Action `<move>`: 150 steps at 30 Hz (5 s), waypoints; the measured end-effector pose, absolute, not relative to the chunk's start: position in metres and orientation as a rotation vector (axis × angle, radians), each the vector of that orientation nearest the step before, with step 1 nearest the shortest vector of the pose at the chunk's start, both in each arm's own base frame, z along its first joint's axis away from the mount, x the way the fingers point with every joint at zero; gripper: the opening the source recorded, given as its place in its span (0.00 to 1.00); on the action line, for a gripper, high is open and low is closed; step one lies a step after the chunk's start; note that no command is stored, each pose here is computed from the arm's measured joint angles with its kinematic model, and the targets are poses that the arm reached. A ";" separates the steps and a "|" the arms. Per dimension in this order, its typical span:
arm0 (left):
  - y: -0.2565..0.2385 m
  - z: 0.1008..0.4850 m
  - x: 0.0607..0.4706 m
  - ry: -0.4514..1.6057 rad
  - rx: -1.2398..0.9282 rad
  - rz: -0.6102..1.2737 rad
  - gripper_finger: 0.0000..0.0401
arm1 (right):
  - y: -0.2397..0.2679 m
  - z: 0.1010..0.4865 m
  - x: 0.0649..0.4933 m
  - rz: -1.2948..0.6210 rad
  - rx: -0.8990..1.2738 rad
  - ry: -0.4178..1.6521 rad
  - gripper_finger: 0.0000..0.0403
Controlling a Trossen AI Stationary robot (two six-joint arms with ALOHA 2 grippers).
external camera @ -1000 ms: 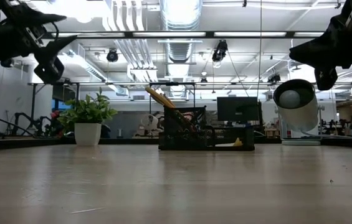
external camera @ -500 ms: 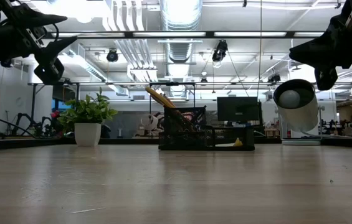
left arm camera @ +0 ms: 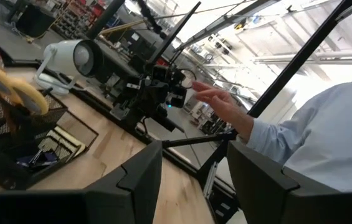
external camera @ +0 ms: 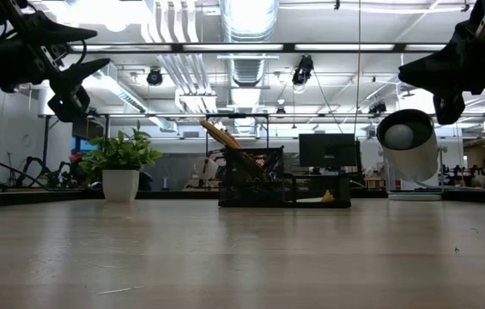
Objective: Pick and place office supplies into organizer
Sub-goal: Return to Home Position
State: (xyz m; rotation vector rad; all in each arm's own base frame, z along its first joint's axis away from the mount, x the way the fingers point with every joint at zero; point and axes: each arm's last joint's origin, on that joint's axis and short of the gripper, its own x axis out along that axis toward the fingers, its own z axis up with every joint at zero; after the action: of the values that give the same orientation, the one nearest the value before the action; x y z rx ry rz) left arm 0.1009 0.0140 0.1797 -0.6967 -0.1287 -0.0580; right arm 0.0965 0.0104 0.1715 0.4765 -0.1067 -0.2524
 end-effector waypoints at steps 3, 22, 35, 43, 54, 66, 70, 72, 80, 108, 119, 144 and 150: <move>0.014 0.180 0.101 -0.132 -0.696 -0.059 0.42 | 0.010 0.172 0.097 -0.252 0.477 -0.107 0.10; 0.013 0.191 0.094 -0.254 -0.667 -0.101 0.42 | 0.010 0.172 0.097 -0.252 0.476 -0.106 0.10; 0.013 0.195 0.094 -0.295 -0.354 -0.078 0.42 | 0.010 0.172 0.097 -0.253 0.476 -0.106 0.10; 0.014 0.179 0.097 -0.141 0.088 0.008 0.42 | 0.010 0.172 0.097 -0.252 0.476 -0.106 0.10; 0.015 0.170 0.098 -0.042 0.123 0.037 0.42 | 0.010 0.172 0.097 -0.252 0.476 -0.106 0.10; 0.015 0.172 0.098 -0.061 0.149 0.039 0.42 | 0.010 0.172 0.097 -0.252 0.476 -0.106 0.10; 0.015 0.172 0.098 -0.065 0.149 0.040 0.42 | 0.010 0.172 0.097 -0.252 0.476 -0.106 0.10; 0.015 0.172 0.098 -0.068 0.150 0.040 0.42 | 0.010 0.172 0.097 -0.253 0.476 -0.106 0.10; 0.015 0.171 0.099 -0.054 0.147 0.039 0.42 | 0.010 0.172 0.097 -0.252 0.476 -0.106 0.10; 0.015 0.170 0.100 -0.040 0.144 0.038 0.42 | 0.011 0.170 0.097 -0.260 0.186 -0.053 0.10; 0.015 0.170 0.100 -0.039 0.144 0.038 0.42 | 0.018 0.171 0.095 0.025 -0.143 -0.050 0.10; 0.015 0.170 0.099 -0.042 0.145 0.038 0.42 | -0.009 0.162 0.103 0.029 -0.080 0.062 0.10; 0.015 0.170 0.100 -0.039 0.144 0.038 0.42 | -0.009 0.161 0.103 0.032 -0.046 0.070 0.10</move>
State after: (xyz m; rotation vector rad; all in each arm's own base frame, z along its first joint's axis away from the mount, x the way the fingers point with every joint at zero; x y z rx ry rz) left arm 0.0995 0.0151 0.1698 0.1442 -0.0391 0.0379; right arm 0.1034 -0.0087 0.1610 -0.0459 0.0702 0.0321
